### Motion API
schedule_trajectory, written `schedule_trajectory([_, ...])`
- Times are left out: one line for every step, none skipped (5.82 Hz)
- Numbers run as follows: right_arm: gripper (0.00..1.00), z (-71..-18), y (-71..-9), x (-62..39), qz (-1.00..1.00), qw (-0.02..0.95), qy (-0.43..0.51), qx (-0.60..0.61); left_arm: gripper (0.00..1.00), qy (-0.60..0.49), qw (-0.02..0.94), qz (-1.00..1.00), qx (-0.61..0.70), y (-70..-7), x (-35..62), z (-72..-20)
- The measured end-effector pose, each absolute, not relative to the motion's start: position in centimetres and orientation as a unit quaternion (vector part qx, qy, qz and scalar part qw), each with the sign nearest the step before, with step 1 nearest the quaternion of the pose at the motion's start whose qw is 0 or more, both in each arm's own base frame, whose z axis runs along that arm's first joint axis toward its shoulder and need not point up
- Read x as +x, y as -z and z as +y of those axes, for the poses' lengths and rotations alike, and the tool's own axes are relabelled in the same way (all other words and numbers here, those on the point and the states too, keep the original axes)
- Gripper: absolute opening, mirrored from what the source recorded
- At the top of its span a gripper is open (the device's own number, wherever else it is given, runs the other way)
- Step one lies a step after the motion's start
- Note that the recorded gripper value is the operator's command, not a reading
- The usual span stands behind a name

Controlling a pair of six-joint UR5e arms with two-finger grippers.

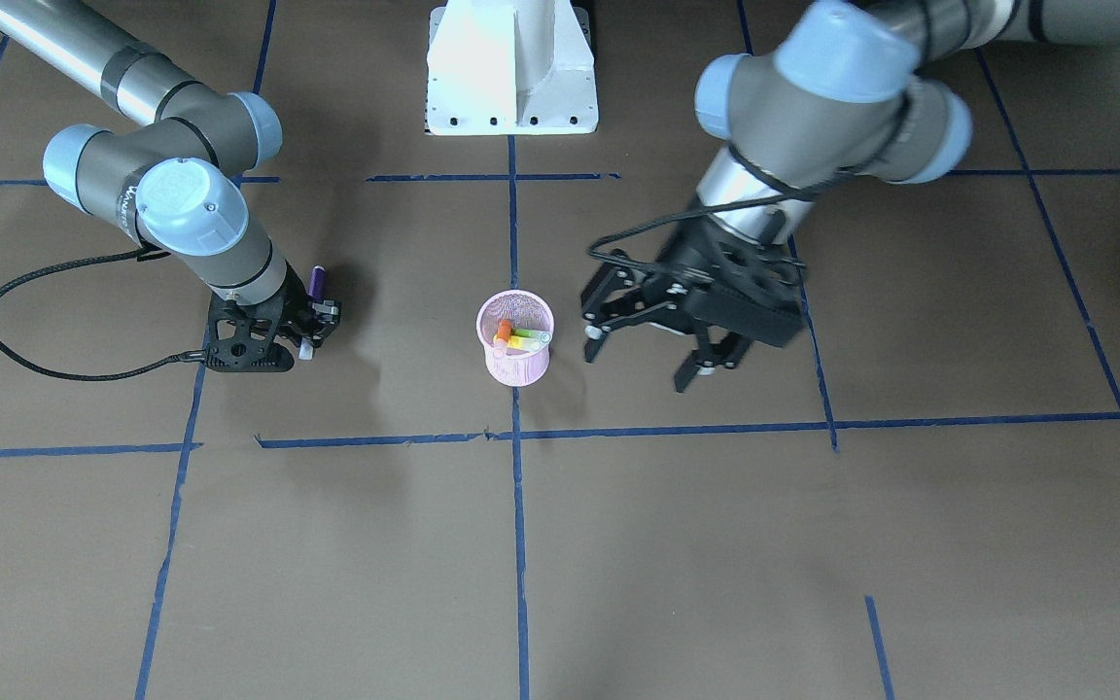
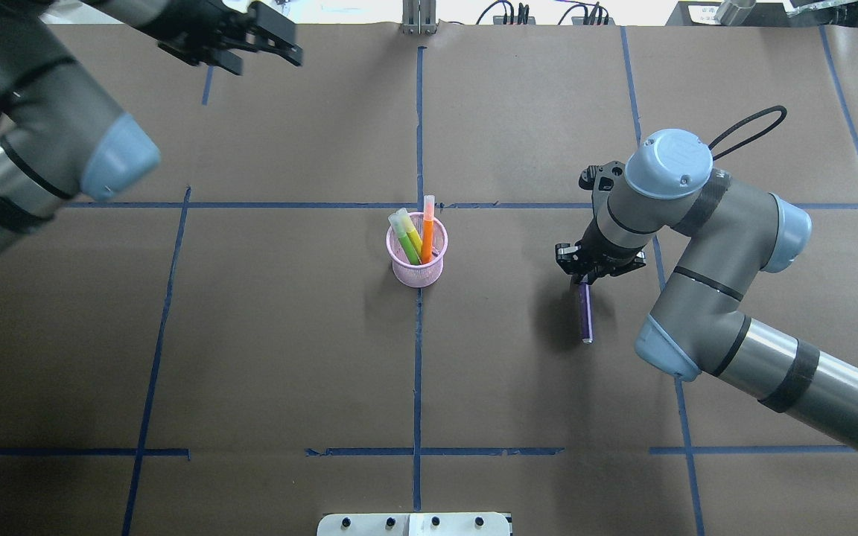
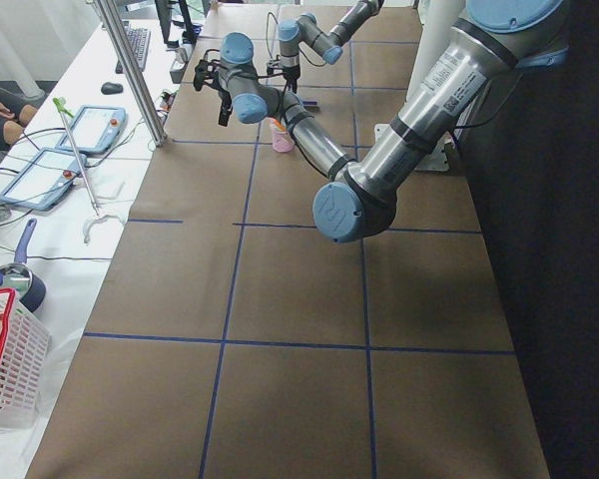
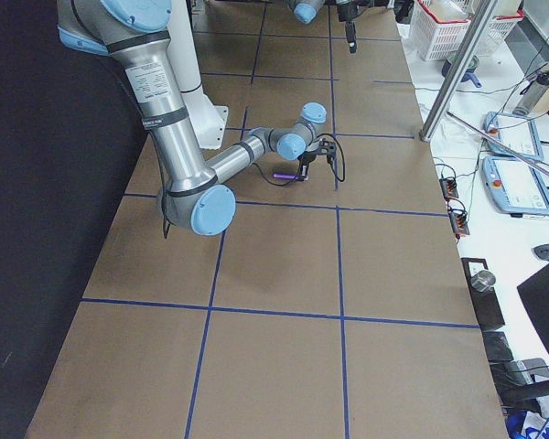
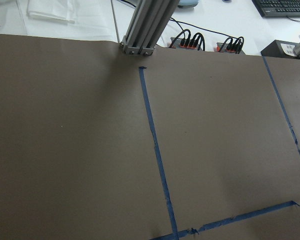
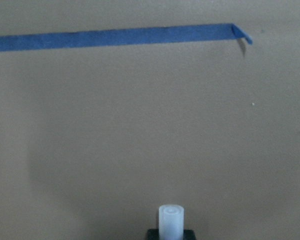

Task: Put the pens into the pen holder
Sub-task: 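Withdraw the left arm from the cup while the right gripper lifts the purple marker, then lift the purple marker upright and carry it toward the cup with the right gripper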

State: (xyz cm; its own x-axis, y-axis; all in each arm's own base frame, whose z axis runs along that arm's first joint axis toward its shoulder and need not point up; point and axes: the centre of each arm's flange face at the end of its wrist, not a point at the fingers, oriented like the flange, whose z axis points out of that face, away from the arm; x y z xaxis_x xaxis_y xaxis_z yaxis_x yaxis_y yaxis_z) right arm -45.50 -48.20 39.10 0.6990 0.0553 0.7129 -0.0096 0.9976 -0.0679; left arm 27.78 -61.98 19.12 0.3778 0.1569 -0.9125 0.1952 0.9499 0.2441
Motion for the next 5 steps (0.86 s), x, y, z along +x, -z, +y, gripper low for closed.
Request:
schedule_trajectory([0.00,-48.5,-38.7,-45.3,-0.388,0.921,-0.021,-0.022,1.00,0.001,0.823,0.552,0.134,-21.2,23.1,-63.5])
schedule_trajectory([0.00,-49.0,-37.5,-45.2,-0.391,0.920,-0.023,-0.005,1.00,-0.014,0.837,0.536,0.113,-24.5,20.3,-64.2])
schedule_trajectory([0.00,-49.3,-36.3,-44.9,-0.395,0.918,-0.026,0.011,1.00,-0.043,0.854,0.509,0.100,-28.4,17.8,-64.9])
schedule_trajectory([0.00,-49.7,-35.6,-44.5,-0.397,0.917,-0.029,0.022,1.00,-0.084,0.870,0.476,0.094,-32.5,14.5,-65.9])
schedule_trajectory([0.00,-50.2,-35.0,-44.3,-0.396,0.917,-0.031,0.035,1.00,-0.125,0.882,0.446,0.090,-37.5,10.6,-67.0])
